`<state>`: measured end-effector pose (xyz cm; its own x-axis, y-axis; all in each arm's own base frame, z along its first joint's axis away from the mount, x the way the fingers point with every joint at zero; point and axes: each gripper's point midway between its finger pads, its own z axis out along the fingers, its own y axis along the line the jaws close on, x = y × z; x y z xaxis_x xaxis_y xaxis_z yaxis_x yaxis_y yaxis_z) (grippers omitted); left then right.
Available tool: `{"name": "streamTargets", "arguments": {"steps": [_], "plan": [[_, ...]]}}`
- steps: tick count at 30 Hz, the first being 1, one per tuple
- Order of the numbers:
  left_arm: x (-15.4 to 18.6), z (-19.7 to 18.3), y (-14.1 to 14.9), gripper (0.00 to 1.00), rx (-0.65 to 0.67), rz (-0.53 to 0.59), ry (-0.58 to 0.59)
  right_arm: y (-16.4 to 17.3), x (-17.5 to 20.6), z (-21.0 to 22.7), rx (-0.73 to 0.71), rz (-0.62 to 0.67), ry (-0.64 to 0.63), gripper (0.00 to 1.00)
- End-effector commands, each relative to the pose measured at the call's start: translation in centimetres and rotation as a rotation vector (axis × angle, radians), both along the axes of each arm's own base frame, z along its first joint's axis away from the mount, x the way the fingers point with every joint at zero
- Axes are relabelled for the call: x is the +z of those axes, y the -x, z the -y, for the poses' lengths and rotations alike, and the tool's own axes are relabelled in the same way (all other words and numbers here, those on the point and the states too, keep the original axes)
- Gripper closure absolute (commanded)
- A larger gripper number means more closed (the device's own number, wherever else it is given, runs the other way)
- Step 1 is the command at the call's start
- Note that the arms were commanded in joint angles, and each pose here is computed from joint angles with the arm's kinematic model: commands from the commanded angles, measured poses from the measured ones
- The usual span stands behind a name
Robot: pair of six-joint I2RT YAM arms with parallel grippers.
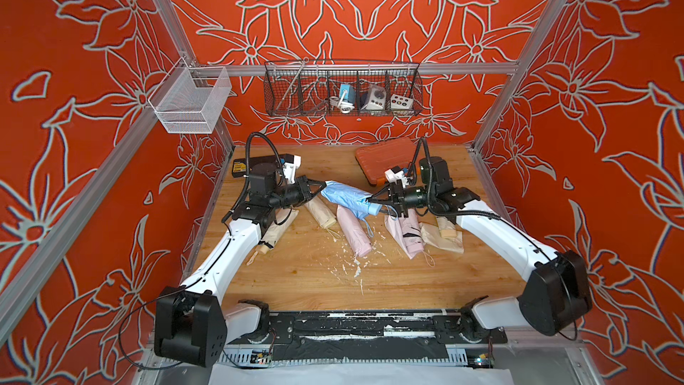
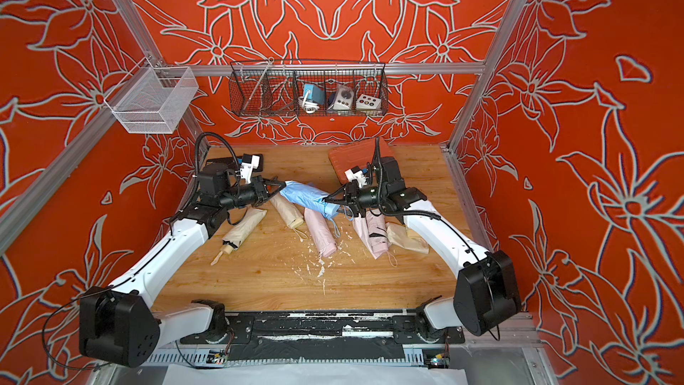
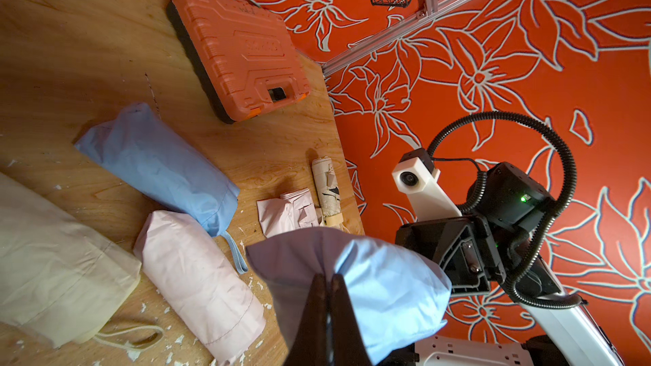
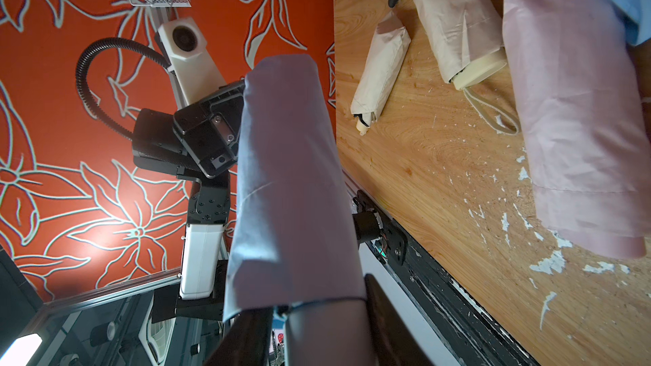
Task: Take umbrellas out of sleeves
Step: Take out the umbrella from the umbrella sleeve.
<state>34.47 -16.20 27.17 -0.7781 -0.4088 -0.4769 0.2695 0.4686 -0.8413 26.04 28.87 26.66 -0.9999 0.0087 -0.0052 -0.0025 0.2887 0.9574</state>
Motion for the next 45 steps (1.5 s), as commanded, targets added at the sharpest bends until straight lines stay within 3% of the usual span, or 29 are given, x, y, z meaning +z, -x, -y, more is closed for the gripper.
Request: {"name": "streamTargets", "arguments": {"steps": [1,10,28,39,45], "plan": [[1.9,-0.2,-0.6,1.0,0.004,0.069,-0.003,0.9,1.3,0.0,0.022,0.028,-0.04,0.56],[1.7,-0.5,-1.2,1.0,0.022,0.064,-0.006,1.3,0.8,0.0,0.036,0.002,-0.05,0.6],[1.5,-2.3,-3.0,1.0,0.08,0.06,-0.014,2.1,0.1,0.0,0.076,0.005,-0.062,0.82],[-3.7,-9.6,-4.5,1.0,0.346,-0.101,-0.067,2.4,0.5,1.7,0.033,0.036,-0.039,0.87],[-5.6,-13.0,-4.5,1.0,0.381,-0.129,-0.057,1.7,0.9,3.0,-0.014,0.064,-0.012,0.88]]}}
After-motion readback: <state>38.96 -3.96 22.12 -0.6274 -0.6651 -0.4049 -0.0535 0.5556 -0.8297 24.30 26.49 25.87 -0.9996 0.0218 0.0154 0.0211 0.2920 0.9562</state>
